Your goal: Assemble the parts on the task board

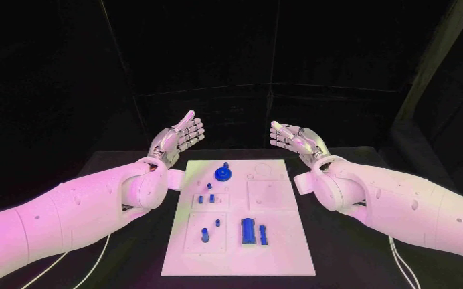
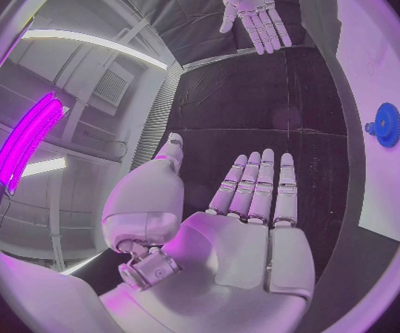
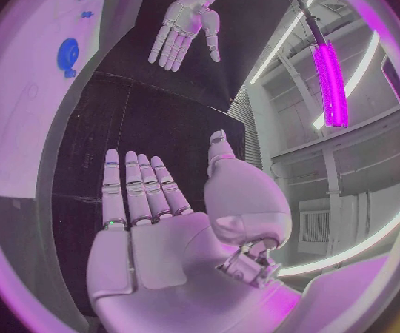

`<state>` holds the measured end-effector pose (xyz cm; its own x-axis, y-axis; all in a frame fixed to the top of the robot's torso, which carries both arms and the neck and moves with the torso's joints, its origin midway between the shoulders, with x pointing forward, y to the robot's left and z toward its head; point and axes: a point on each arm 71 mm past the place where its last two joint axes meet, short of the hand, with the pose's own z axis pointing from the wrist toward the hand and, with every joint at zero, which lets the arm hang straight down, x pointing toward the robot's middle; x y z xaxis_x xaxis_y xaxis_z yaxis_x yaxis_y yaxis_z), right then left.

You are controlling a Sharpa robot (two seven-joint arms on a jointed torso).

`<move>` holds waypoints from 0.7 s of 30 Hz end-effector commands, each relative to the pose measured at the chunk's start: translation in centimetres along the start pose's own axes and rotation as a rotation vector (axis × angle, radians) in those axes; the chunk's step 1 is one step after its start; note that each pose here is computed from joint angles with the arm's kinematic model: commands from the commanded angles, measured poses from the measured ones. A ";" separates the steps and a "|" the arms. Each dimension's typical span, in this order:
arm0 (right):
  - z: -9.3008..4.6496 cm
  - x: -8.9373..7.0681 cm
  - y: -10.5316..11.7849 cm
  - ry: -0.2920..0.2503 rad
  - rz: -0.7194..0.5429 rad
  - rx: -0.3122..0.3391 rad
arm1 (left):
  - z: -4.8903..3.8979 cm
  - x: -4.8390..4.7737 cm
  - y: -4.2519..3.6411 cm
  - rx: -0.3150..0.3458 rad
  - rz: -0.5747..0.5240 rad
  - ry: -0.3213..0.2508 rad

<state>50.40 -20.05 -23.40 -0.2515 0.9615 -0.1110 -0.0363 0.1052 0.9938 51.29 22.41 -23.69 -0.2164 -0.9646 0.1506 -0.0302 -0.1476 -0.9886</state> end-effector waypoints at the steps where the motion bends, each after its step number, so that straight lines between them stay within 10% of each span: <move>1: -1.2 0.0 0.5 -0.156 0.054 -0.008 | -0.83 0.83 -0.11 0.011 0.078 -0.097; 12: -3.9 1.7 1.2 -0.239 0.120 0.021 | -3.95 4.04 -0.54 0.012 0.135 -0.193; 21: -3.9 1.7 1.2 -0.239 0.120 0.021 | -4.30 4.35 -0.64 0.013 0.141 -0.203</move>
<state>46.16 -19.10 -22.66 -0.0458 0.9989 0.0112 0.0162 -0.0104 0.9998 46.14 19.06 -22.73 -0.0483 -0.9979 0.0435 -0.0259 -0.0423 -0.9988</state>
